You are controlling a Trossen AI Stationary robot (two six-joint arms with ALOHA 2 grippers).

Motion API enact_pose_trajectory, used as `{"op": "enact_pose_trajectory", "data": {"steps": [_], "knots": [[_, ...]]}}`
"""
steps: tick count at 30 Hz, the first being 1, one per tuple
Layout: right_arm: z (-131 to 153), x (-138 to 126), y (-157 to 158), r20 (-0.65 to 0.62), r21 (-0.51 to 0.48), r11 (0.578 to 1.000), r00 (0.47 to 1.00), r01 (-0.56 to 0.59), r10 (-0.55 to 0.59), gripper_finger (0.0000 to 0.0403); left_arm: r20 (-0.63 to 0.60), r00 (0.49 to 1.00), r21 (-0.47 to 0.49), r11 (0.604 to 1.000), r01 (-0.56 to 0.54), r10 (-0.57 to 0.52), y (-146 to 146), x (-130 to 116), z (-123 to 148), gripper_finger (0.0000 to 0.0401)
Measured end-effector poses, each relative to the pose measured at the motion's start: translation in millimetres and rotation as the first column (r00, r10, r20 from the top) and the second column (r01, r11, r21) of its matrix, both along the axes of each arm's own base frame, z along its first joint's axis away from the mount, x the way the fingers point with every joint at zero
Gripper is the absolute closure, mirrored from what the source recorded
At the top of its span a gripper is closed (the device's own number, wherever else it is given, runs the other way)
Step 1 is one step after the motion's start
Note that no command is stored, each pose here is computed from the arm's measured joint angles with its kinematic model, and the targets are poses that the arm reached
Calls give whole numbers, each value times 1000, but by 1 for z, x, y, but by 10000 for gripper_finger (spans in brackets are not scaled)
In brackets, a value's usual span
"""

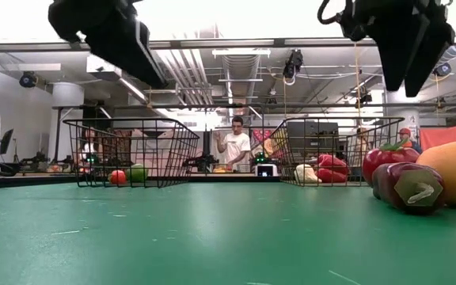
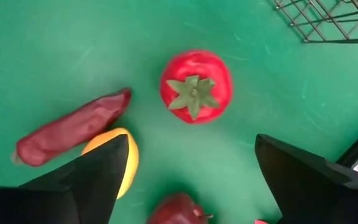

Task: Sort produce into baskets
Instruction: Put the right tomato into the black wire basket

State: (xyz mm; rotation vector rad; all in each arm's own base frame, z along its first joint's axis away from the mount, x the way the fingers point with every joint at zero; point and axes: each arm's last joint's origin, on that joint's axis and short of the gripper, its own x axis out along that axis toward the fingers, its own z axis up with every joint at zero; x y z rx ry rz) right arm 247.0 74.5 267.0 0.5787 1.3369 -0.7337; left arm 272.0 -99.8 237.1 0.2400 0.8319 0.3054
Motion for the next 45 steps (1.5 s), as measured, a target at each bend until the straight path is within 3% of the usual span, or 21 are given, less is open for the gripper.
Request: {"op": "enact_pose_trajectory", "data": {"steps": [7,13,20,29,45], "knots": [[-7,0,-2,0,6,999,999,49,-49,44,-117,993,60,998,-21,28,10,-29,27,214],[-8,0,-3,8,8,994,994,108,-108,44,12,1000,46,999,-1,0,18,-57,51,214],[-12,2,-7,23,14,985,985,173,-173,44,149,988,38,999,25,-30,29,-79,39,214],[-29,1,-10,19,14,972,972,235,-236,44,300,950,45,996,78,-88,31,-84,28,214],[-84,-5,-25,37,19,974,973,227,-228,44,337,939,21,997,73,-76,27,-75,23,214]]}}
